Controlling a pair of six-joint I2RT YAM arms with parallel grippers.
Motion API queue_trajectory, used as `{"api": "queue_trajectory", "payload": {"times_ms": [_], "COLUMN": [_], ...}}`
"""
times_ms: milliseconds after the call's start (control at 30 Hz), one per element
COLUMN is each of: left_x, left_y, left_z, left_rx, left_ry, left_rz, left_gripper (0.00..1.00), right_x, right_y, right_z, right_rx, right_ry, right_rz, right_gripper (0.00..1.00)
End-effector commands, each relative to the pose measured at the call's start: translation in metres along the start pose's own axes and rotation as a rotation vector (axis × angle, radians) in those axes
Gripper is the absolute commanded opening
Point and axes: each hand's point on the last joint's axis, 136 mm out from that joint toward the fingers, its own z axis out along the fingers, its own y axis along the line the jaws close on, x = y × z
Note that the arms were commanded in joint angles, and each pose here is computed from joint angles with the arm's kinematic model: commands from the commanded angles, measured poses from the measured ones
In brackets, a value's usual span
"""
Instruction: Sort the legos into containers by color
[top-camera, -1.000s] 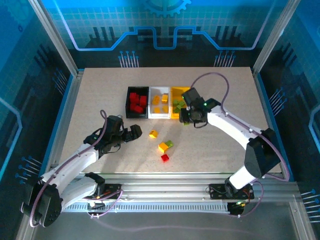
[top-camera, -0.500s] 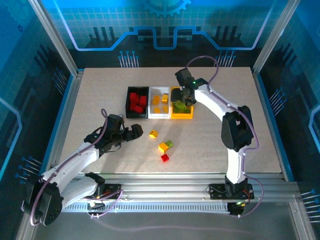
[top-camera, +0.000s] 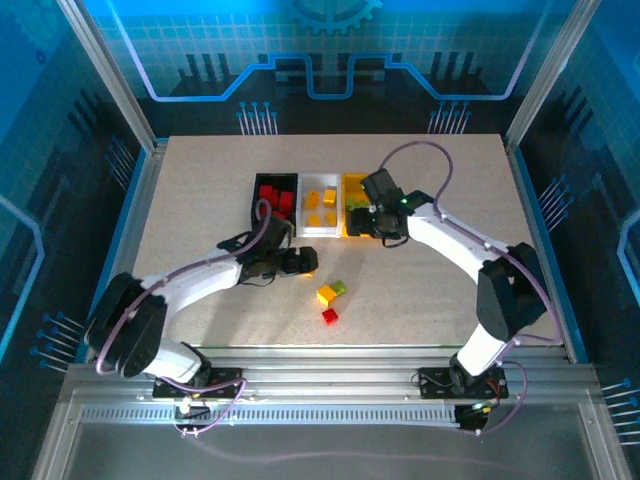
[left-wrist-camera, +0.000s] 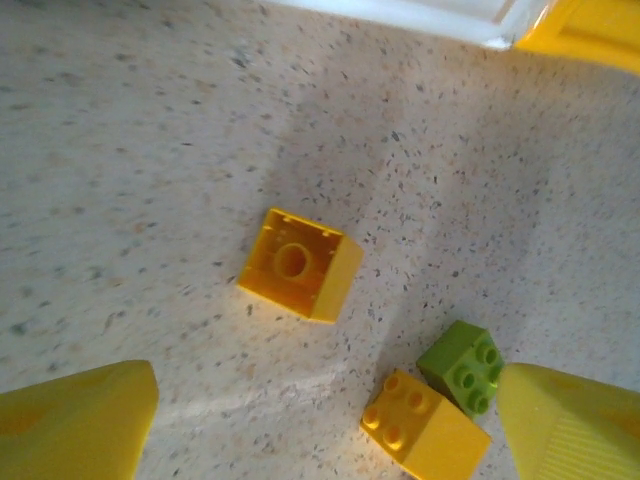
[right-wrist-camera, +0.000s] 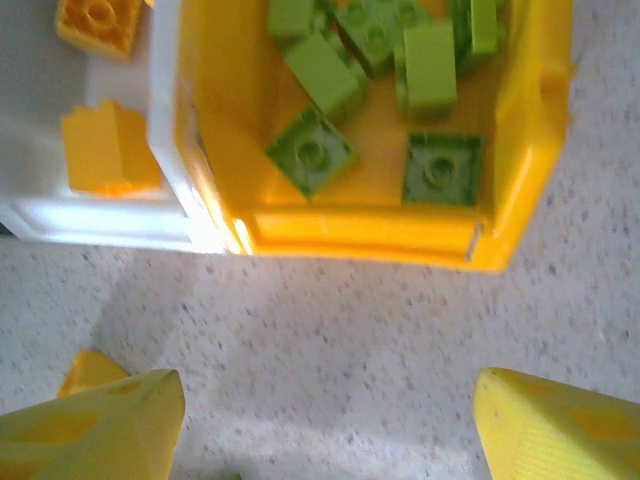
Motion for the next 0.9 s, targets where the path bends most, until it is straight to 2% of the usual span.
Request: {"api": "queue_trajectory", "payload": {"times_ms": [0,133,267,533,733,867], "left_x": [-0.007,-0.011,-0.008,0.008,0.011,0.000], "left_y": [0.001,0.012,0.019,0.027,0.024,0.007], "left_z": [0.018,0.033,0.042,0.058,0.052,0.032], "left_rx": [-0.084,-0.224,-0.292,-0.400,-0.400,-0.341], "left_ry": [-0.006,0.002,0.012,0.046,0.028,-0.028], "left_rz": [0.091,0.176,0.222,0.311,0.319,0.294], "left_gripper": [0.87,0.85,0.79,0.55,0.45,0.41], "right_x": [0.002,0.008,0.010,0.004,0.001,0.001], "right_y": [0.002,-0.002,-0.005,-0.009,-0.013,-0.014], "right_z": [-0.013,-0.021,-0.026,-0.035,-0.039,-0.041], "right_rx": [-0.043,-0.049,-0.050,-0.064,-0.067,-0.071], "right_ry": [-0.043,-0.056,-0.068,-0.099,-0.110,-0.116], "right_rz": [0.033,0.037,0.039,0.060,0.071,0.077], "right_gripper": [0.77,0.78,0.78,0.78,0.79,0.79]}}
